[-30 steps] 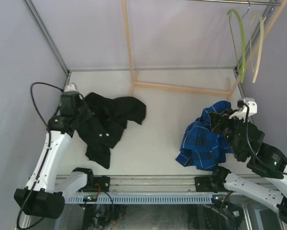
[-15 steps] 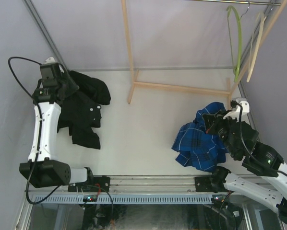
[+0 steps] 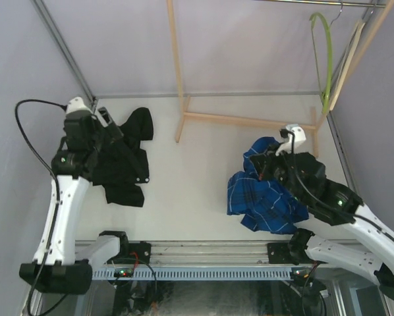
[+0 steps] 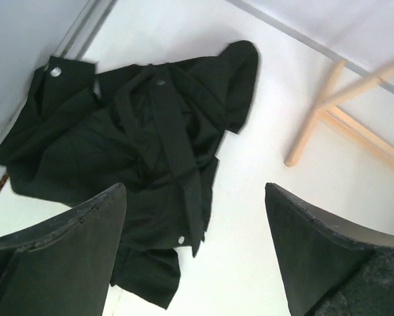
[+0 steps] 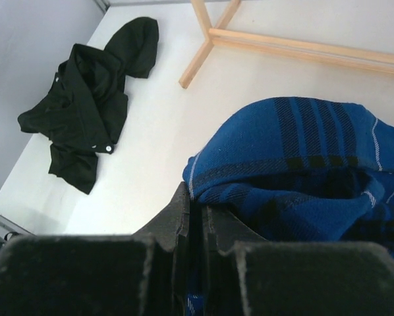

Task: Place the shirt on the hanger
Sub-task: Place the shirt at the center of the board.

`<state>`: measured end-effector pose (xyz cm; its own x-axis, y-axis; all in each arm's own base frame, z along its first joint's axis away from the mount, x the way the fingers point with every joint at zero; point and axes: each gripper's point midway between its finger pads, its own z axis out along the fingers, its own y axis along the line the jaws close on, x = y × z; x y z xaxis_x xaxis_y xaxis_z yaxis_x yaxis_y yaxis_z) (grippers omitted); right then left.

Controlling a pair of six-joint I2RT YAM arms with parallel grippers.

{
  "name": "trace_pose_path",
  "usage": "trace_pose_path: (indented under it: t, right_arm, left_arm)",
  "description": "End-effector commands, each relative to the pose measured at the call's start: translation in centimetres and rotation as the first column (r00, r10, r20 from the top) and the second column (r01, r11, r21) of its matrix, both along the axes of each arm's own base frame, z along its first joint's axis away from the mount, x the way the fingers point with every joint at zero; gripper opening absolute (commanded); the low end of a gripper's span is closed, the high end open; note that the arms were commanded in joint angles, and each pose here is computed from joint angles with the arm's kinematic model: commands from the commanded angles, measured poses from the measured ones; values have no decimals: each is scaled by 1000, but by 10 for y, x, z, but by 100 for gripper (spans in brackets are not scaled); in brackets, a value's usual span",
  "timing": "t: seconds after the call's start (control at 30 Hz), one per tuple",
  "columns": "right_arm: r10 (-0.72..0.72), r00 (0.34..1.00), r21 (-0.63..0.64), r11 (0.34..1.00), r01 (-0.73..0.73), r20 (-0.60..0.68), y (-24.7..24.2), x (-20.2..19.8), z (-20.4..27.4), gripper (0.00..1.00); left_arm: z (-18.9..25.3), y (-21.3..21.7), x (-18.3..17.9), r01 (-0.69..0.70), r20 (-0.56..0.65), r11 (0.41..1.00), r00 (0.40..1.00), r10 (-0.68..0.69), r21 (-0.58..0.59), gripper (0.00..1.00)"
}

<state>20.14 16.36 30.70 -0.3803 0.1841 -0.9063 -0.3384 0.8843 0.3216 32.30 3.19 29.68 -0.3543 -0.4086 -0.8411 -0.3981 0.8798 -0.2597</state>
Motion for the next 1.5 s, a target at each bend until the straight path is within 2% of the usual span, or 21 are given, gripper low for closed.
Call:
trace_pose_path:
  t: [0.0,0.13,0.3,0.37,0.47,0.5,0.53,0.6,0.7,0.77,0.83,1.0,1.23,1.33,1.47]
  right_arm:
    - [47,995,108,993,-56,83,37,16,51,0]
    - [36,991,165,985,-57,126,53,29,87,0]
    - [28,983,235,970,-71,179,65,38,134,0]
    - [43,983,242,966,-86,179,73,40,140,0]
    - [87,986,228,966,-118,139,90,39,125,0]
    - [94,989,216,969,-117,118,93,38,116,3]
    - [95,992,198,974,-110,87,96,38,103,8]
    - [87,996,142,986,-88,12,97,39,66,25]
    - [-26,989,-4,1000,26,-148,69,44,-11,49]
    - [-138,966,-87,989,122,-220,35,42,-45,60]
    - [-234,939,-140,969,204,-253,2,35,-68,65]
    - [-342,887,-159,939,306,-310,-51,22,-98,71]
    - [-195,914,-71,981,181,-356,-26,22,-110,71]
    - [-157,914,-58,988,146,-375,-17,23,-116,72]
    - [-88,920,-45,996,76,-383,-7,18,-132,73]
  left_arm:
    - [15,-44,-20,135,128,985,981,-148,105,89]
    - [16,-100,-38,389,310,921,874,-375,16,90]
    - [48,-130,-74,524,536,844,682,-497,116,91]
    - [57,-137,-83,554,572,819,628,-527,146,91]
    - [56,-135,-84,553,551,819,639,-537,157,91]
    - [53,-135,-83,552,539,819,647,-539,157,91]
    - [50,-135,-82,551,529,820,656,-539,154,91]
    - [42,-136,-78,553,507,821,672,-540,141,91]
    - [30,-138,-71,556,472,823,699,-537,114,91]
    - [21,-140,-67,560,436,823,720,-540,95,92]
    - [9,-142,-61,557,394,828,747,-535,69,92]
    - [-17,-156,-50,588,302,809,774,-557,-15,89]
    - [-41,-173,-46,595,240,800,790,-564,-81,89]
    - [-49,-196,-55,649,221,753,754,-618,-109,87]
    - [-55,-229,-73,729,197,684,674,-712,-18,87]
